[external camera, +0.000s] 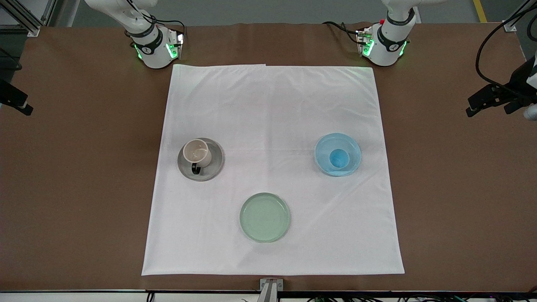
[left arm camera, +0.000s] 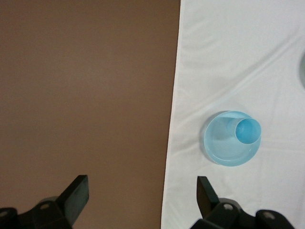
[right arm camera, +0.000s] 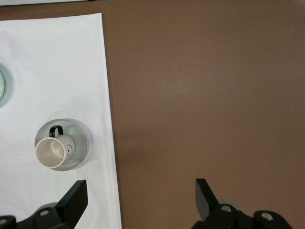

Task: Place blue cup in blue plate and white mug in gray plate

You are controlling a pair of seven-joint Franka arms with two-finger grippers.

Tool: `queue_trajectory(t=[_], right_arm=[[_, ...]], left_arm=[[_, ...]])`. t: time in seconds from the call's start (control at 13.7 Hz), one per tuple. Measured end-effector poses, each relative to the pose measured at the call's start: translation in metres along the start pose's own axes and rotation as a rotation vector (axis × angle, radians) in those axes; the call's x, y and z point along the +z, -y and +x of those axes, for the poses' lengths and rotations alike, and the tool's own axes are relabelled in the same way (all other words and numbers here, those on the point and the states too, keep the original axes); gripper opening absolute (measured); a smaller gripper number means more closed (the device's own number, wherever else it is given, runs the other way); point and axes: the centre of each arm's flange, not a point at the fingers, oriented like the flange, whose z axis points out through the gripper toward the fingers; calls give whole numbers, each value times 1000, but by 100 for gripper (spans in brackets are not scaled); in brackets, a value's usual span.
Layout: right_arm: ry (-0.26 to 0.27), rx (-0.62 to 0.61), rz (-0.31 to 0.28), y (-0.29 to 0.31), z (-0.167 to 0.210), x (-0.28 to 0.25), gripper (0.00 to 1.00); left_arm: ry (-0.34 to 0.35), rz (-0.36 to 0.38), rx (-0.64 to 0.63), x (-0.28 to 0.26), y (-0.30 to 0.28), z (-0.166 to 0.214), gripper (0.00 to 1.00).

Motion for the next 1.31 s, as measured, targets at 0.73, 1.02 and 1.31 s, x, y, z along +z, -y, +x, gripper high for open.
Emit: queue_trajectory(t=[0.73, 1.02, 1.31], right_arm=[[-15, -2, 2, 2, 3, 0, 100], [-15, -3, 2, 2, 3, 0, 100], [-15, -3, 2, 2, 3, 0, 100]], left_arm=[[-3, 0, 4, 0, 1, 1, 100], [-3, 0, 3, 0, 3, 1, 100], [-3, 0, 3, 0, 3, 1, 100]])
